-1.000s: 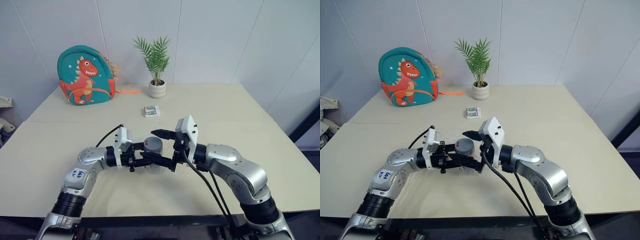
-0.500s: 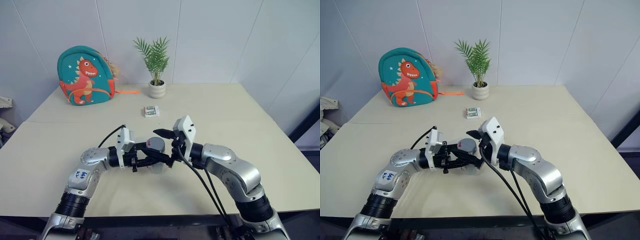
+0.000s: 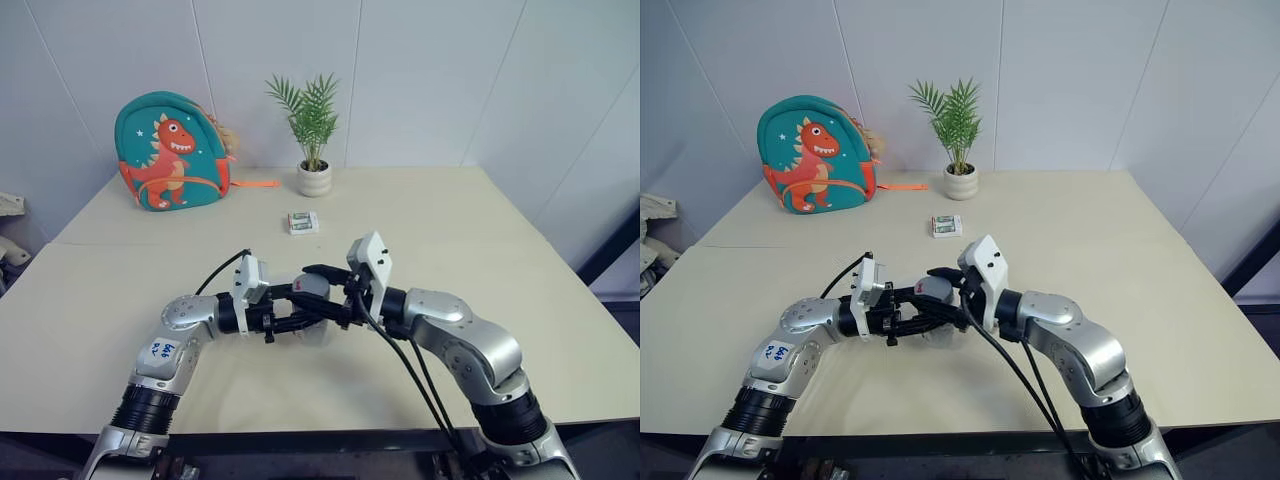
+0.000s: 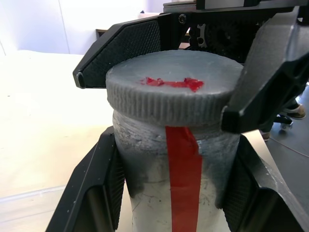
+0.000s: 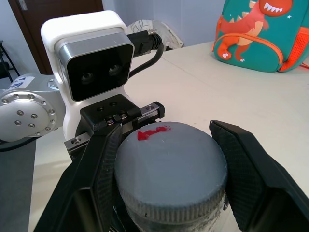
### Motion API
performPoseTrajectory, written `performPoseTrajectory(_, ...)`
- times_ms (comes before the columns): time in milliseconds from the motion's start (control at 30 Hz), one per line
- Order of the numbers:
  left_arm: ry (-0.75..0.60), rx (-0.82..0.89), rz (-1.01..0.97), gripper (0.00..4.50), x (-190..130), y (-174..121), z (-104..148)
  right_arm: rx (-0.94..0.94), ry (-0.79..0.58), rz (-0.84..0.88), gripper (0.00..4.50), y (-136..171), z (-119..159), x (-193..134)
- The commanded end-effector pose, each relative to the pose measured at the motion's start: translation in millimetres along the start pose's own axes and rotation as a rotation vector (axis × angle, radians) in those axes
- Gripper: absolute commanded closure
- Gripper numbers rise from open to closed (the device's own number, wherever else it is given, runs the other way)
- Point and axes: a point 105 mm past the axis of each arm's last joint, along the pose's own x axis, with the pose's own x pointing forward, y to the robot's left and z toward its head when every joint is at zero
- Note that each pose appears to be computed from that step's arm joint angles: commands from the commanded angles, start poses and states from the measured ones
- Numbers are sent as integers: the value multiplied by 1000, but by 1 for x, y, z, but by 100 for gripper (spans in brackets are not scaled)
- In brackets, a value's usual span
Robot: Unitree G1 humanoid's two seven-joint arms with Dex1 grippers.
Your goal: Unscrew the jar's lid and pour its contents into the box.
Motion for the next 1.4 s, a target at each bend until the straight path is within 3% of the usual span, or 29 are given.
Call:
performPoseTrajectory(33, -45, 60, -21, 231, -1, 0, 19, -36, -30, 122, 194, 14, 12, -5)
performPoseTrajectory(467, -25, 65, -178, 231, 3, -16, 17, -165, 9, 478, 194, 3, 26, -21)
performPoseTrajectory(900, -68, 84, -137, 231, -2, -19, 26, -151, 7, 510, 194, -7, 23, -23)
performPoseTrajectory(1100, -70, 84, -146, 231, -3, -22, 27, -93, -5, 508, 6, -6, 26, -27)
performPoseTrajectory(1400, -61, 84, -116, 231, -5, -20, 24, -121, -24, 467, 6, -2, 33, -32)
